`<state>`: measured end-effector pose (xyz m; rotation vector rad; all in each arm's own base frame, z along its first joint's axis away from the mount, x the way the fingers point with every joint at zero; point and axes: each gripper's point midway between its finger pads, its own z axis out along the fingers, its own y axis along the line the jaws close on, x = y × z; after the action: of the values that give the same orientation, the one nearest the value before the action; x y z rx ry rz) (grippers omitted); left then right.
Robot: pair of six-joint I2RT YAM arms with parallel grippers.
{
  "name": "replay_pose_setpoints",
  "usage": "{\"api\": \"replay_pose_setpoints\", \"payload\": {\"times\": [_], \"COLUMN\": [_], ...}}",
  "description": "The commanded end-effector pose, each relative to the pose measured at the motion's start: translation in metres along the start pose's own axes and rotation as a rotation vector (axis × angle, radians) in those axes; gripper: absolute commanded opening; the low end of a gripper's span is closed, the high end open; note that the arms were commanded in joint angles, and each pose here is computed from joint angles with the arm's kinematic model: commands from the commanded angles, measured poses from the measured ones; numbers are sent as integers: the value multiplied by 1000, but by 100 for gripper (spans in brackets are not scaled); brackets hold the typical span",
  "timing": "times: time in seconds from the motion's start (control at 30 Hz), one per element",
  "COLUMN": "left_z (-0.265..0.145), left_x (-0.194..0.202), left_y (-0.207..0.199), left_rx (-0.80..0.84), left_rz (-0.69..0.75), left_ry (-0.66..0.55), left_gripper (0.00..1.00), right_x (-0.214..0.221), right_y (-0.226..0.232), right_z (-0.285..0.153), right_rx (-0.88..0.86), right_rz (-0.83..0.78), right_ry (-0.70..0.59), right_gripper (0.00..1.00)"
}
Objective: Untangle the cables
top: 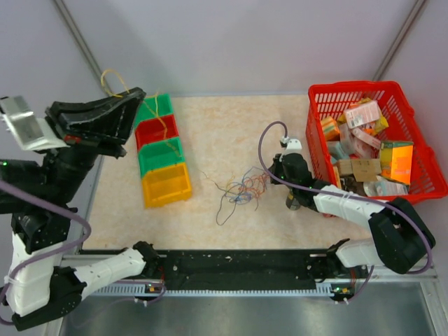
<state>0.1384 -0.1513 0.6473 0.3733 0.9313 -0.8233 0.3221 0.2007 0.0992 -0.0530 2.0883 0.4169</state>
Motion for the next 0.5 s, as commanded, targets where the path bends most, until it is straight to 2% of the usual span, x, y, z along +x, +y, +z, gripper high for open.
{"api": "replay_pose_setpoints", "payload": {"times": [0.0, 0.1, 0.33, 0.47], "left_z": [4, 8, 44, 43], "left_x": [-55, -64, -34, -83], "left_y": [-16, -14, 10, 22], "left_rx": [79, 69, -43, -126], "left_rz": [43, 51, 36, 55], "left_ry": [-167, -196, -104, -228], "left_gripper": [0, 0, 0, 0], "right_x": [-10, -10, -12, -12], "right_y": [-5, -6, -8, -12], "right_z": [0, 0, -6, -6], "right_rx": [24, 20, 22, 35], "right_rz": [-11, -8, -7, -5], "right_ry": [-44, -44, -61, -63], "right_gripper": [0, 0, 0, 0]}}
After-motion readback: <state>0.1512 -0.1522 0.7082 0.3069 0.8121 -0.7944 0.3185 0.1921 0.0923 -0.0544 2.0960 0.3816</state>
